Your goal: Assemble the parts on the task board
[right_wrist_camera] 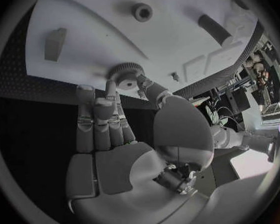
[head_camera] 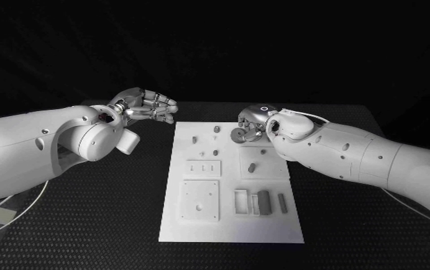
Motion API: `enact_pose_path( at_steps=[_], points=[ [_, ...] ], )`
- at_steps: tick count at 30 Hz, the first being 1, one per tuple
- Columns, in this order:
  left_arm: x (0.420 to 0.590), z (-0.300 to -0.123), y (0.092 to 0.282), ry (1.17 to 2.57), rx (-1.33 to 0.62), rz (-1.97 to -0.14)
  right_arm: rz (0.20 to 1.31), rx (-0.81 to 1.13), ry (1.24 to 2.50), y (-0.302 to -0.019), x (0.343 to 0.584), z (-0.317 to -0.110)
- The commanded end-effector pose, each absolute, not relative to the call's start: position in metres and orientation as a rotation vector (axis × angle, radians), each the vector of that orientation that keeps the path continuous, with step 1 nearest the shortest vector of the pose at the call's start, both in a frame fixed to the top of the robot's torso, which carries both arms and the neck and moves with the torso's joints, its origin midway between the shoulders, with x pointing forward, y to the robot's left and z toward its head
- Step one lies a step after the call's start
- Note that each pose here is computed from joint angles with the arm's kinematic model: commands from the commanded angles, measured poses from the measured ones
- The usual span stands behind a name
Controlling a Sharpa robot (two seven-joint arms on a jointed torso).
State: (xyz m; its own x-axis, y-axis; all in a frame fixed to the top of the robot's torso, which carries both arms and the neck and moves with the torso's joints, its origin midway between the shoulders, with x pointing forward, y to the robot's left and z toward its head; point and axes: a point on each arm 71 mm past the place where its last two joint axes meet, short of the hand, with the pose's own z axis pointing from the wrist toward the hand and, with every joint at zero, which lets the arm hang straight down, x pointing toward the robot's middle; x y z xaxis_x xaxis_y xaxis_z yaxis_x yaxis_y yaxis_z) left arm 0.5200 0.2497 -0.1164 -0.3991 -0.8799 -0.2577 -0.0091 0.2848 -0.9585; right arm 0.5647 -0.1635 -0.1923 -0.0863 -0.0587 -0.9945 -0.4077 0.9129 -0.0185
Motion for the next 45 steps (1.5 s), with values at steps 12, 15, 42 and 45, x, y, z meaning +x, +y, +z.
enact_pose_path(
  at_steps=[12,15,42,45],
  points=[
    [0.520,-0.116,0.247,1.677,-0.810,-1.254,0.319,-0.397,1.674,-0.154,0.563,-0.198],
    [0.520,-0.116,0.248,1.676,-0.810,-1.253,0.311,-0.403,1.673,-0.156,0.563,-0.198],
    [0.519,-0.116,0.248,1.677,-0.811,-1.253,0.290,-0.432,1.724,-0.160,0.562,-0.206],
    [0.519,-0.116,0.248,1.677,-0.811,-1.253,0.291,-0.433,1.726,-0.161,0.562,-0.206]
  ],
)
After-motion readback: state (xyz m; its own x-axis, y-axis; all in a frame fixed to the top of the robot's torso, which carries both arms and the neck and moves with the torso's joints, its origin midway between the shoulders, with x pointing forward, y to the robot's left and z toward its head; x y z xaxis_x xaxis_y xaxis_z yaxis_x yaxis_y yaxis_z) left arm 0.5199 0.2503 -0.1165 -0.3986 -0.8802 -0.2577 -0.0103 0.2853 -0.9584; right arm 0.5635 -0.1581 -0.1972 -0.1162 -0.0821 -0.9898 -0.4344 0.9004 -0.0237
